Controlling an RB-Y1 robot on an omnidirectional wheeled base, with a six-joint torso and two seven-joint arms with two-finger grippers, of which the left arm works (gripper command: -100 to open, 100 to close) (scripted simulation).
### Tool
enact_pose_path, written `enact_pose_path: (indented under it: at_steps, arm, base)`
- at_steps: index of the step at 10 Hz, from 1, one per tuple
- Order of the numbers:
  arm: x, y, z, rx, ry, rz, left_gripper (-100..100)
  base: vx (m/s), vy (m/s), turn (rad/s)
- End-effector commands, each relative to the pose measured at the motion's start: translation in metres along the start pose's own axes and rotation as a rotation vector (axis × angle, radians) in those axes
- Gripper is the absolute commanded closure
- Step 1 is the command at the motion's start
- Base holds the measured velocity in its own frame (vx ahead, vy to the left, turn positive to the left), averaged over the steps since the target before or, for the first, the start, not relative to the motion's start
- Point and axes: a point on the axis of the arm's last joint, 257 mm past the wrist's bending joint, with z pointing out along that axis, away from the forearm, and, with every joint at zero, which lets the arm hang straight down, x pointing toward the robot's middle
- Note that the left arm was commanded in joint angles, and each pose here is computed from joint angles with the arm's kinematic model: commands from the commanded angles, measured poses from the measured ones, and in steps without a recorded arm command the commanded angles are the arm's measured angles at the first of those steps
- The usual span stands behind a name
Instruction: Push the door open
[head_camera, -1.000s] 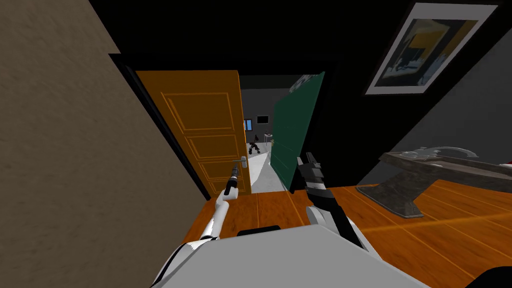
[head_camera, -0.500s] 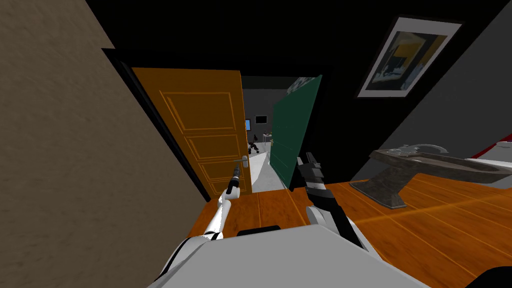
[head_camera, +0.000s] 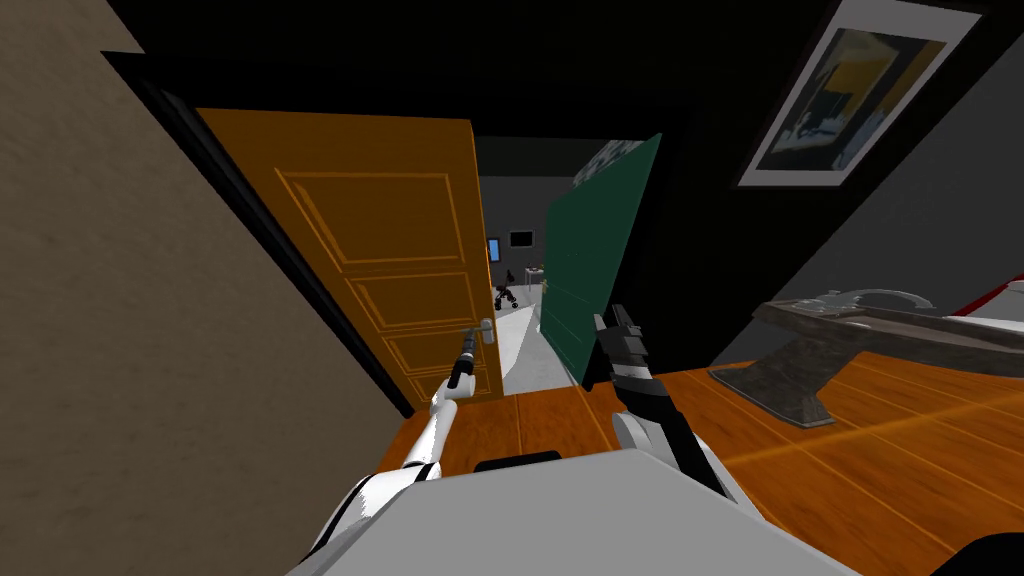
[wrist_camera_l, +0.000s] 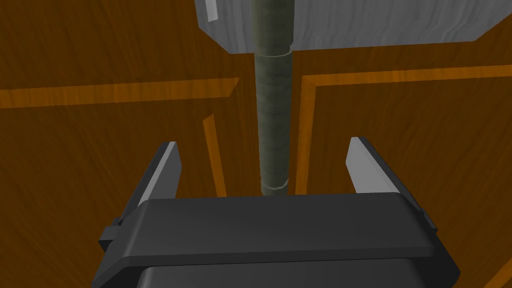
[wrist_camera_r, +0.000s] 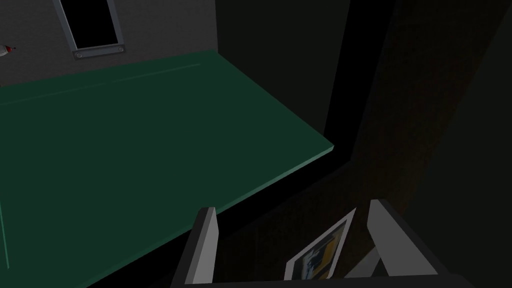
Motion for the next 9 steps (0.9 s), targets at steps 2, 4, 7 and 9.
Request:
enact_pose_path:
  at_steps: [2,4,7,9]
  arm:
    - [0.001,0.001,-0.0011,-0.001,-0.002,-0.009,-100]
    - [0.013,0.003,-0.0028,-0.004,0.002,-0.034,-100]
    - [0.010,0.003,-0.0014,-0.004,0.001,-0.027,100]
    - [0.010,0.003,-0.0014,-0.004,0.001,-0.027,100]
  base:
    - [0.197,0.022,-0.024]
    - [0.210,-0.003,-0.017]
    - [0.010,0.000,-0.001]
    - [-0.013,0.000,-0.002]
